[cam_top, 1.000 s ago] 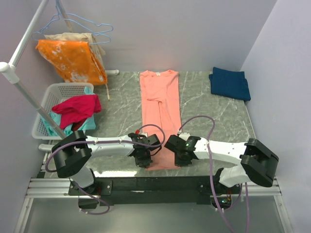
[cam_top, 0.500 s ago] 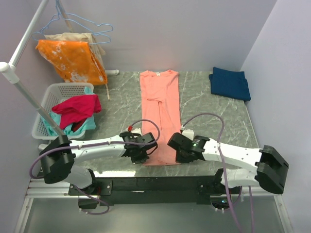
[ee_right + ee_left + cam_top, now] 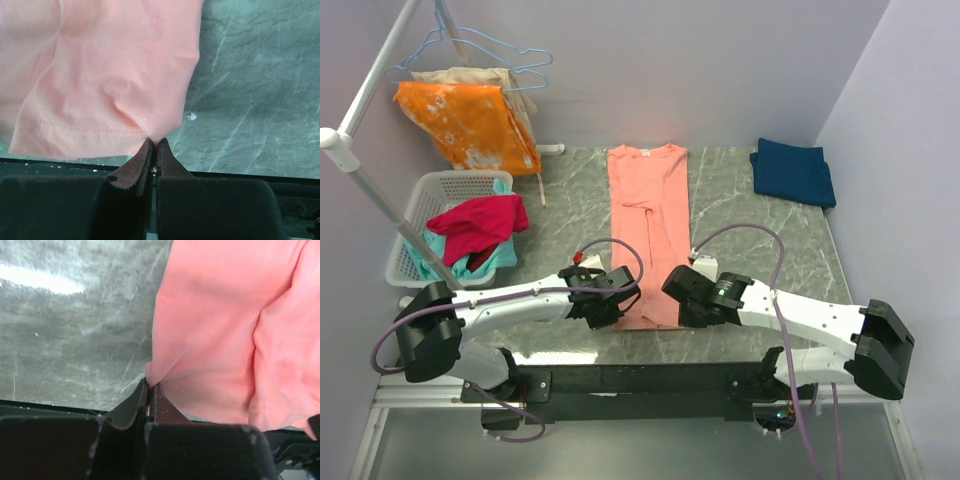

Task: Fold and stack the t-shirts
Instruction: Fold the tshirt

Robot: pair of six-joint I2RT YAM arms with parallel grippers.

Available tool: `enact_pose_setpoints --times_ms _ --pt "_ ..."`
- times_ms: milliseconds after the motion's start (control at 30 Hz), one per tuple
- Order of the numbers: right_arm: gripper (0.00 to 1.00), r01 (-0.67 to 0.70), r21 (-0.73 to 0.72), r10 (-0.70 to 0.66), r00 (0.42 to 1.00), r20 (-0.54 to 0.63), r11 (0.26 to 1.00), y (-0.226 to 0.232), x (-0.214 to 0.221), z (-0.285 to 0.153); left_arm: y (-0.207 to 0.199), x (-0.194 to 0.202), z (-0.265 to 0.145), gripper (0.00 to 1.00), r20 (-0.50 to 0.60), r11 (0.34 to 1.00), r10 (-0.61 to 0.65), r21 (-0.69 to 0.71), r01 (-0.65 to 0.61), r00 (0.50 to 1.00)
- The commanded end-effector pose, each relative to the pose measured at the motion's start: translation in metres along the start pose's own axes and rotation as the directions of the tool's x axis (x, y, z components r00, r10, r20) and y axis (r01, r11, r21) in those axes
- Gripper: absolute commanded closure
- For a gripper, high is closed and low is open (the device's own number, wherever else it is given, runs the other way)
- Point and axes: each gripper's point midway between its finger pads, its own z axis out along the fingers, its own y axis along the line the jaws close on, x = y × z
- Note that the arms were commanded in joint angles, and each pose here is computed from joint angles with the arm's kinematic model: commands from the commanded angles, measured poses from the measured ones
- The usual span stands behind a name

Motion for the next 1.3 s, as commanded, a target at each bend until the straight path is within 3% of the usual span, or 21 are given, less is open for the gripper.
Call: enact_pose_setpoints --times_ms 0,233,467,967,1167,1267 --pt "1.00 0.024 0.052 -0.027 0.998 0.052 0.998 -0.002 -0.017 -0.005 0.001 -0.017 -0.002 0.99 0.055 1.000 -0.028 -0.013 0.028 0.998" --pt "1.00 0.024 0.061 -0.032 0.992 0.125 0.998 0.005 -0.057 -0.021 -0.017 -0.054 -0.011 0.99 0.125 0.999 -0.045 -0.007 0.046 0.991" --pt "1.00 -0.015 0.055 0.005 0.983 0.183 0.998 0.008 -0.124 -0.018 -0.036 -0.110 -0.005 0.99 0.193 0.998 -0.045 -0.029 0.051 0.980" --pt "1.00 -0.064 0.131 0.033 0.974 0.223 0.989 0.023 -0.273 0.051 -0.105 -0.257 0.071 0.99 0.272 0.993 0.032 -0.115 -0.001 0.962" --pt "1.00 -0.081 0.130 0.059 0.985 0.164 0.988 0.020 -0.298 0.091 -0.121 -0.296 0.111 0.99 0.239 0.996 0.057 -0.075 -0.041 0.969" --pt "0.99 -0.096 0.116 0.080 0.987 0.136 0.989 0.018 -0.304 0.107 -0.122 -0.300 0.131 0.93 0.211 0.995 0.074 -0.080 -0.059 0.975"
